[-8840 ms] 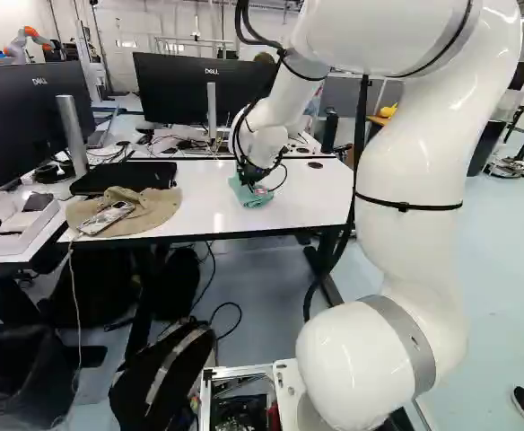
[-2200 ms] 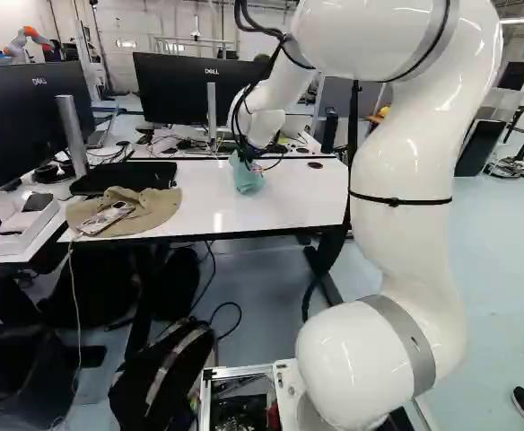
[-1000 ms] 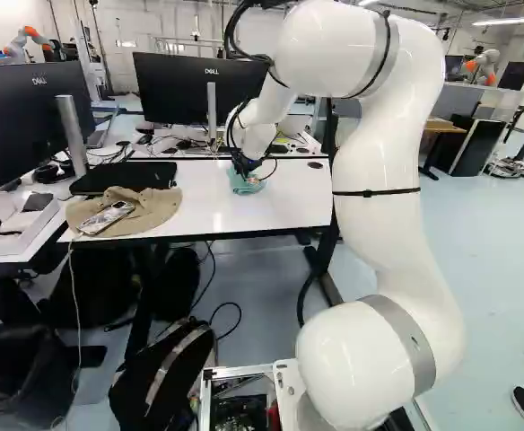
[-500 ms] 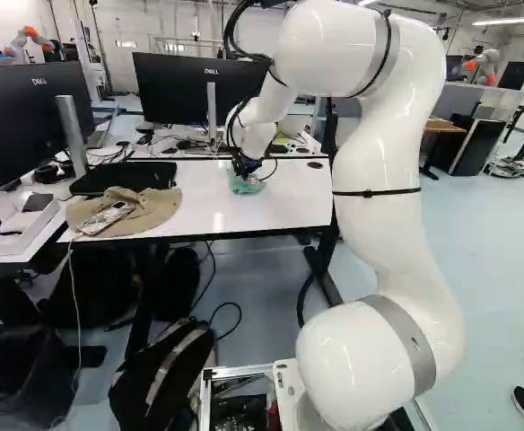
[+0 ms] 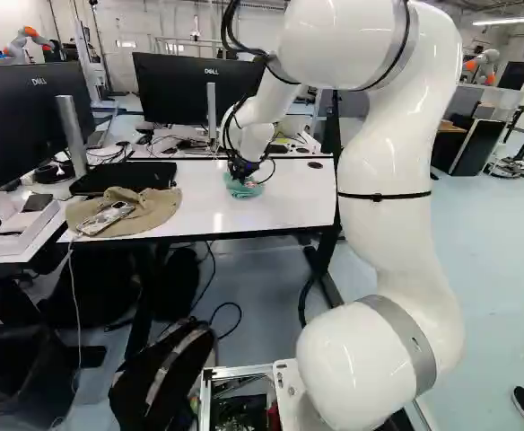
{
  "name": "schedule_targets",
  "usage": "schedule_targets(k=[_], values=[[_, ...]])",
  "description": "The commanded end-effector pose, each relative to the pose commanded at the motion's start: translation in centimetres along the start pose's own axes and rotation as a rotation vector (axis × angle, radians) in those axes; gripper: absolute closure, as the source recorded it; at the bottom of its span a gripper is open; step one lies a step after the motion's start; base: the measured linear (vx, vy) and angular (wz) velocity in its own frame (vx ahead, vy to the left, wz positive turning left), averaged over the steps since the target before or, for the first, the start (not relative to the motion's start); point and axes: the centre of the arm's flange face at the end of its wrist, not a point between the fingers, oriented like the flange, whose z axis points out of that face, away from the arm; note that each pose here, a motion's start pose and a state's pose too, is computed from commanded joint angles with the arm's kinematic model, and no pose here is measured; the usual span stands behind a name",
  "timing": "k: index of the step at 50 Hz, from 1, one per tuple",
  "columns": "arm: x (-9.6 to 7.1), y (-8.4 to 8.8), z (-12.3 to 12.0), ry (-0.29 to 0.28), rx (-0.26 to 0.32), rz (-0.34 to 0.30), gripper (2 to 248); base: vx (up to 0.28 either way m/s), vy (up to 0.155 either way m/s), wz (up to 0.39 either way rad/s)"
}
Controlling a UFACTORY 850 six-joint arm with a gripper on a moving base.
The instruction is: Clean the table with the green towel
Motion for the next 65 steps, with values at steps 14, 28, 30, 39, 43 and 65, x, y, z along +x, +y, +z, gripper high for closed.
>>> schedule_targets(k=[14, 28, 30, 39, 43, 65], values=[[-1.2, 1.4, -1.3, -0.010, -0.014, 0.015, 216, 0.000, 0.000, 0.000], [-1.0, 3.7, -1.5, -0.006, -0.039, 0.047, 216, 0.000, 0.000, 0.000], [-0.9, 4.1, -1.5, -0.005, -0.043, 0.052, 216, 0.000, 0.000, 0.000], [-0.3, 5.6, -1.3, 0.001, -0.059, 0.073, 216, 0.000, 0.000, 0.000], [0.1, 6.1, -1.0, 0.005, -0.064, 0.080, 216, 0.000, 0.000, 0.000], [3.0, 7.0, 1.5, 0.032, -0.072, 0.094, 216, 0.000, 0.000, 0.000]])
